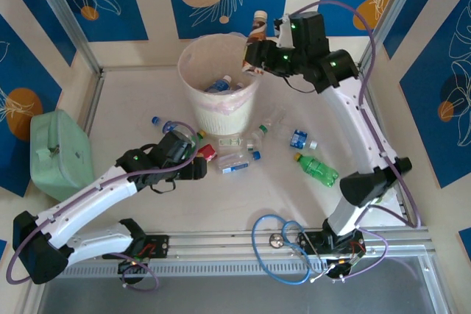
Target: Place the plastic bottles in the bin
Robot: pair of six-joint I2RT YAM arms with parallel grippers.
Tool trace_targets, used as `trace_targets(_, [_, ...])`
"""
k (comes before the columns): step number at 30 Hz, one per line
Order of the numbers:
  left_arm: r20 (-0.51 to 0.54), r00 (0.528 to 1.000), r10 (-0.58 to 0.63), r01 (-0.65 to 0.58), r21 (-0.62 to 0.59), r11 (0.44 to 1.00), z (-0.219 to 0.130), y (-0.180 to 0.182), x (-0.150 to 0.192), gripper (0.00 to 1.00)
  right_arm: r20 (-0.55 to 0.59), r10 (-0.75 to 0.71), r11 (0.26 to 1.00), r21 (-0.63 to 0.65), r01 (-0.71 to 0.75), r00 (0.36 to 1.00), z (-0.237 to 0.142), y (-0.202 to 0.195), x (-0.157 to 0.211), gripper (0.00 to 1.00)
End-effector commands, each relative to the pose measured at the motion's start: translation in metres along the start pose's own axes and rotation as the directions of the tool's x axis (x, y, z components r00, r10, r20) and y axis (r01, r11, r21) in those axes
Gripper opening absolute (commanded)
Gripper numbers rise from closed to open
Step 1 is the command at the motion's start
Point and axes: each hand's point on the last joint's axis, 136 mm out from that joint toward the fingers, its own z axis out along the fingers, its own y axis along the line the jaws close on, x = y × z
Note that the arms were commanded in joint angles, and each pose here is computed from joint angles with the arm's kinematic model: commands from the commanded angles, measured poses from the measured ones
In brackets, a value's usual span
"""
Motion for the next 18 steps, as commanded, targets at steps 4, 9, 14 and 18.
trace_targets(4, [0.002,1.000,-0.005,0.005,0.021,1.000,-0.001,-0.003,-0.002,0.82,-0.043,0.013,0.999,-0.037,-0.014,0.999,0.026,0.005,-0.007,0.64])
trace_targets(9, [0.003,1.000,0.005,-0.005,-0.002,1.000,-0.003,0.003,0.000,0.82,-0.054,0.024,0.999,-0.028,-0.025,0.998,0.036,0.000,-0.007,0.78])
trace_targets(14, [0.006,1.000,0.002,-0.002,0.003,1.000,-0.004,0.002,0.000,0.82,-0.051,0.016,1.000,-0.003,-0.017,0.999,0.030,-0.004,-0.005,0.84])
trace_targets(18, [0.012,1.000,0.002,-0.002,0.003,1.000,-0.007,0.001,-0.003,0.82,-0.025,0.005,1.000,0.030,-0.004,1.000,0.009,-0.009,-0.002,0.85])
